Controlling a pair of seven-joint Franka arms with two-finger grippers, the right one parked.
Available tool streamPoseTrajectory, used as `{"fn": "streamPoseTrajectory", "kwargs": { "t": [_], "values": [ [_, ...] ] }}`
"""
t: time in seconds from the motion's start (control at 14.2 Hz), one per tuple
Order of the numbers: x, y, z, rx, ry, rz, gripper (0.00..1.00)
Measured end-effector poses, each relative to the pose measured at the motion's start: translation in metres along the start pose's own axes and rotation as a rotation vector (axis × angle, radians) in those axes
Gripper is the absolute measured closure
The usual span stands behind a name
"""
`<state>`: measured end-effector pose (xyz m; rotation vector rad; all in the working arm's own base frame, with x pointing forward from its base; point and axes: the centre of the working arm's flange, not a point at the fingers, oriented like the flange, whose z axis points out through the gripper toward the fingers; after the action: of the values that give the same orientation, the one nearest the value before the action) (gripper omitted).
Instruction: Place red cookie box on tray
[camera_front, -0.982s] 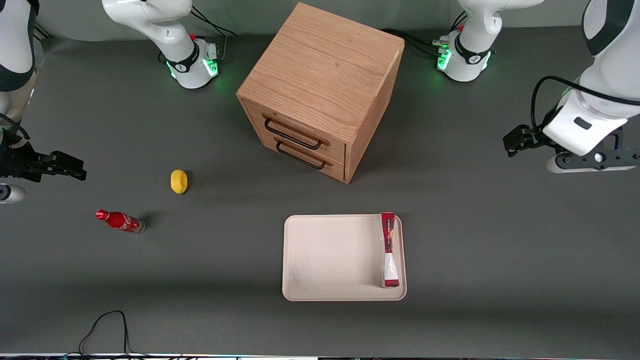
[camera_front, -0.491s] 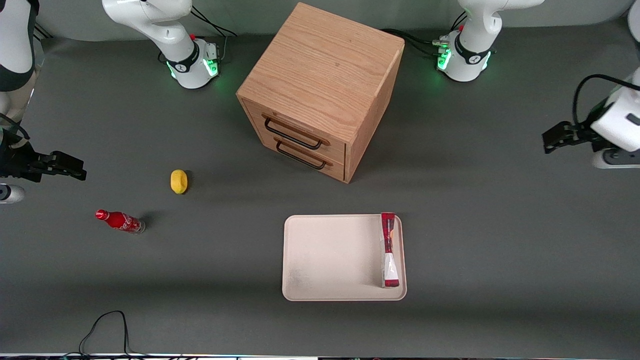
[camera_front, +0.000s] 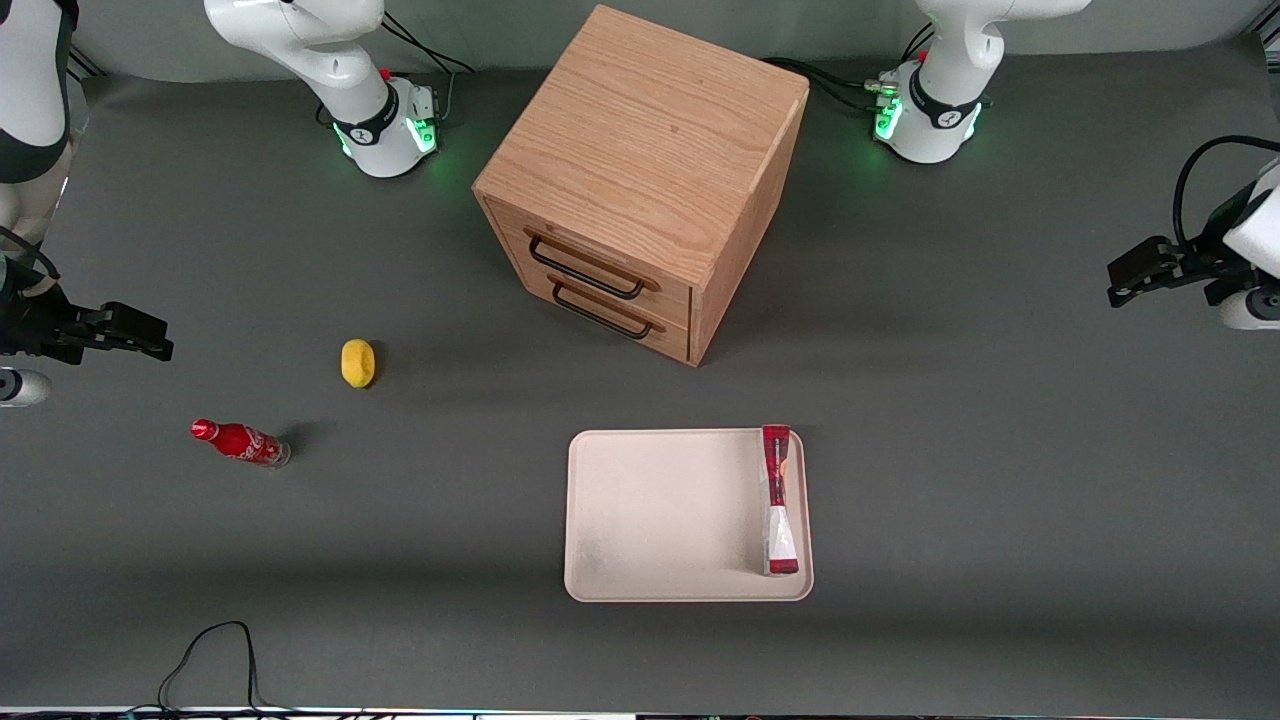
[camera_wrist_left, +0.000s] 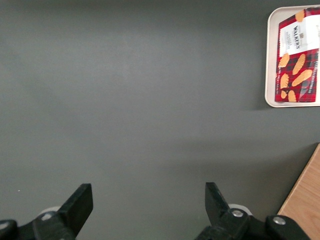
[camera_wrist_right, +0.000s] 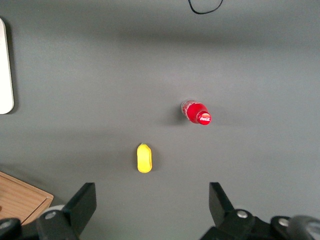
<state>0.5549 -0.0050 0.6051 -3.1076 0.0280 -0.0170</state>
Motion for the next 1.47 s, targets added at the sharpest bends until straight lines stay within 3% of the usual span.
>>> {"fn": "streamPoseTrajectory", "kwargs": {
  "t": [1.47],
  "values": [
    [-0.008, 0.011, 0.001, -0.017, -0.056, 0.022, 0.00]
  ]
}}
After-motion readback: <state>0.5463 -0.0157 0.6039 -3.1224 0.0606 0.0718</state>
